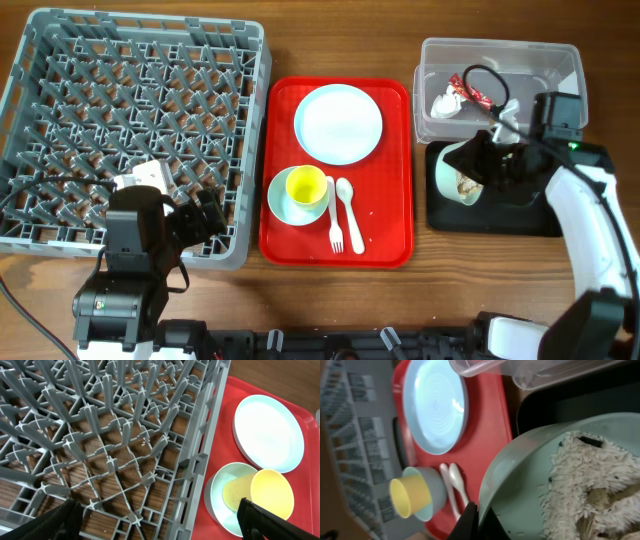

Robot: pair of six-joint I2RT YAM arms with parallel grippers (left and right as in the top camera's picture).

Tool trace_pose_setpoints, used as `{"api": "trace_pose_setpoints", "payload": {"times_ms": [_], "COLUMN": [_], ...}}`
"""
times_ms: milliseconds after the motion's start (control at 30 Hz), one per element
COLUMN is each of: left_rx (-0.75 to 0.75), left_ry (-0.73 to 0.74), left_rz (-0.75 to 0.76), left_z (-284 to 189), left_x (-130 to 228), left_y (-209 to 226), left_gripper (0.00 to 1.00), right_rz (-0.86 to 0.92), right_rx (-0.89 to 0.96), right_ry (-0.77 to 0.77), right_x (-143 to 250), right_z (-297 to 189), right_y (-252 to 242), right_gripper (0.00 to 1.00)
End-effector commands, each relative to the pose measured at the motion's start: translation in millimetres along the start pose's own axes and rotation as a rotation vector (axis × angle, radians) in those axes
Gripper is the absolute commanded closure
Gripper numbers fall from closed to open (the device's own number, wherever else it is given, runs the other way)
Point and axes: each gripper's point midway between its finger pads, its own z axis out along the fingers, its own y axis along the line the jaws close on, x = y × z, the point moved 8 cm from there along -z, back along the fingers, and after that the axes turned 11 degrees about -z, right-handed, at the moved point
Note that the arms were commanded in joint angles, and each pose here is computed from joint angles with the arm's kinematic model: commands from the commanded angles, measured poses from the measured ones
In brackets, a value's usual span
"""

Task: Sort waste into correct bins and load items into the dishwasher rack
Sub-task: 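Tip the bowl over the black tray to dump the rice scraps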

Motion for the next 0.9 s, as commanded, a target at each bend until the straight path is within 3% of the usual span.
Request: {"api": "trace_pose_setpoints", "payload": {"times_ms": [0,167,367,567,867], "left_rx": [0.008,0.008,0.008,0.008,0.008], "left_ry": [-0.018,-0.018,-0.018,-0.018,-0.018], "left_rz": [-0.007,-0.007,-0.007,-0.007,-0.007], "left_z": [-4,-4,-4,-4,-4], "left_x": [-4,-4,-4,-4,-4], "left_y": [-3,-3,-3,-3,-3], "left_gripper": [0.00,0.00,0.00,0.00,0.00], "right_rz": [-0.040,0.081,0.254,0.396,0.380], "right_rx": [-0.265,-0.505,-0.492,-0.588,-0.684], "right_ry": [-0.009,-0.080,-0.196,-0.215,-0.230], "right_x": [-10,-19,-22,-28,-34], "right_z": [-1,-12,-44,-57,-63], "right_y": [-4,-33,-70,-74,-68], "right_gripper": [0.96,0.96,0.96,0.96,0.96]}}
